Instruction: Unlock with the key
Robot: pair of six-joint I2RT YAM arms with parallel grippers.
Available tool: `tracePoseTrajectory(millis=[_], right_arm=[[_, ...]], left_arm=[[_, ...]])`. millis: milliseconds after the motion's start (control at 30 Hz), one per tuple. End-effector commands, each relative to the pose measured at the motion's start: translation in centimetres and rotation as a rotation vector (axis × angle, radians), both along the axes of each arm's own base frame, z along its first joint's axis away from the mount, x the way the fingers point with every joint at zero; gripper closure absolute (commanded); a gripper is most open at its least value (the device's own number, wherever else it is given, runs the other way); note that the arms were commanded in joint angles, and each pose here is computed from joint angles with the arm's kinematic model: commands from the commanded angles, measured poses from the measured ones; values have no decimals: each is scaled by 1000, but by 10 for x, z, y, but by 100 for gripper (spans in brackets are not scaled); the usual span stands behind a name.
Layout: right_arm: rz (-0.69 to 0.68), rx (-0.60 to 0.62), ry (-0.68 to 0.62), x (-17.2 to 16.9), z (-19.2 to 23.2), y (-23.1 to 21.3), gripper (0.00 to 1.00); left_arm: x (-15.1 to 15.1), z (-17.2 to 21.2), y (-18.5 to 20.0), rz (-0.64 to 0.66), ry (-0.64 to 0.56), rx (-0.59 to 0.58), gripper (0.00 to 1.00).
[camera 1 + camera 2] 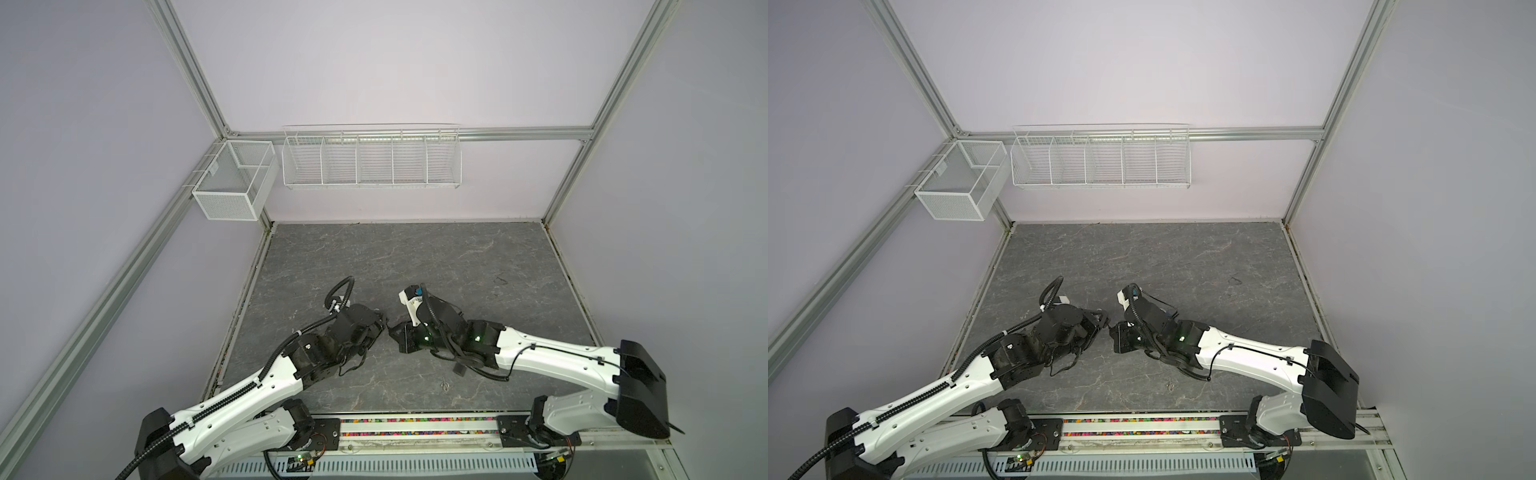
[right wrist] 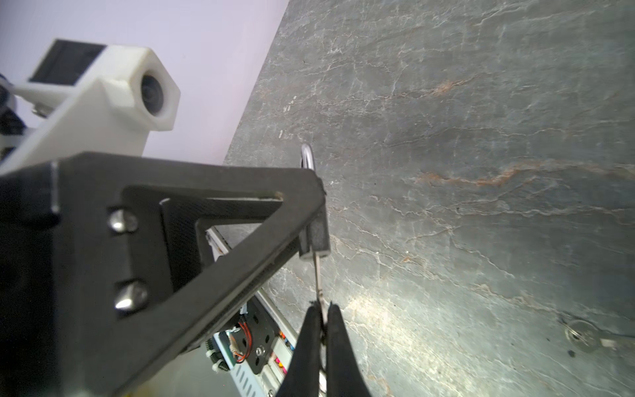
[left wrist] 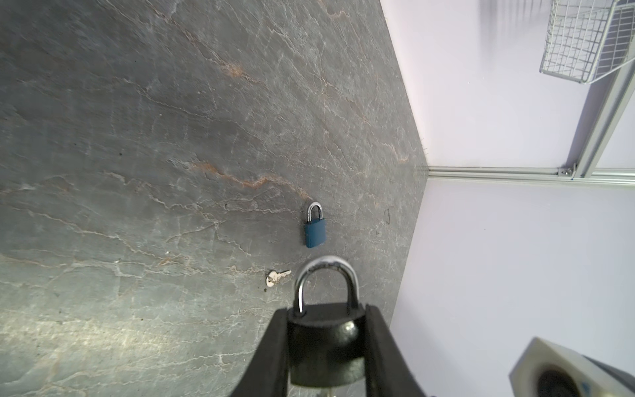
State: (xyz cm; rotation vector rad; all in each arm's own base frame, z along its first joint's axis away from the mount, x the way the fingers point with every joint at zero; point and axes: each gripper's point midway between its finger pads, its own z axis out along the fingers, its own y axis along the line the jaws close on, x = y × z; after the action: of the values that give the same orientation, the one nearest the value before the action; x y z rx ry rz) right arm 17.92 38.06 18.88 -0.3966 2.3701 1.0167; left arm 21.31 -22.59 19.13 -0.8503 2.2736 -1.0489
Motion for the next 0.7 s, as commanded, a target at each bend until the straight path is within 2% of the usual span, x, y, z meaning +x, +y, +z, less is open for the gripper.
tracePoseTrajectory(millis=[0,67,167,233,300,333,467,567,600,667], right_arm=[[-3,201,-128,8,66,23,94],[31,351,-68,5,79,31,94],[27,399,-20,6,87,30,94],[1,358,-55,9,86,25,93],[-41,234,-135,10,80,20,94],[-49,211,-148,12,76,22,94],[-42,282,-95,14,75,34,94],[-14,344,-103,12,92,37,94],[-11,317,-127,10,95,36,93],[-66,168,-220,14,93,25,94]], left_arm=[[-17,5,-18,-104,41,-41,100],[-18,3,-16,-107,42,-22,100],[-20,-2,-15,-109,56,-23,100],[-21,-2,-15,-108,60,-35,100],[-21,0,-17,-109,64,-47,100],[-22,1,-18,-109,71,-55,100],[-21,8,-24,-120,65,-92,100],[-23,8,-24,-130,66,-87,100],[-24,5,-21,-126,76,-74,100],[-25,5,-18,-116,75,-73,100]])
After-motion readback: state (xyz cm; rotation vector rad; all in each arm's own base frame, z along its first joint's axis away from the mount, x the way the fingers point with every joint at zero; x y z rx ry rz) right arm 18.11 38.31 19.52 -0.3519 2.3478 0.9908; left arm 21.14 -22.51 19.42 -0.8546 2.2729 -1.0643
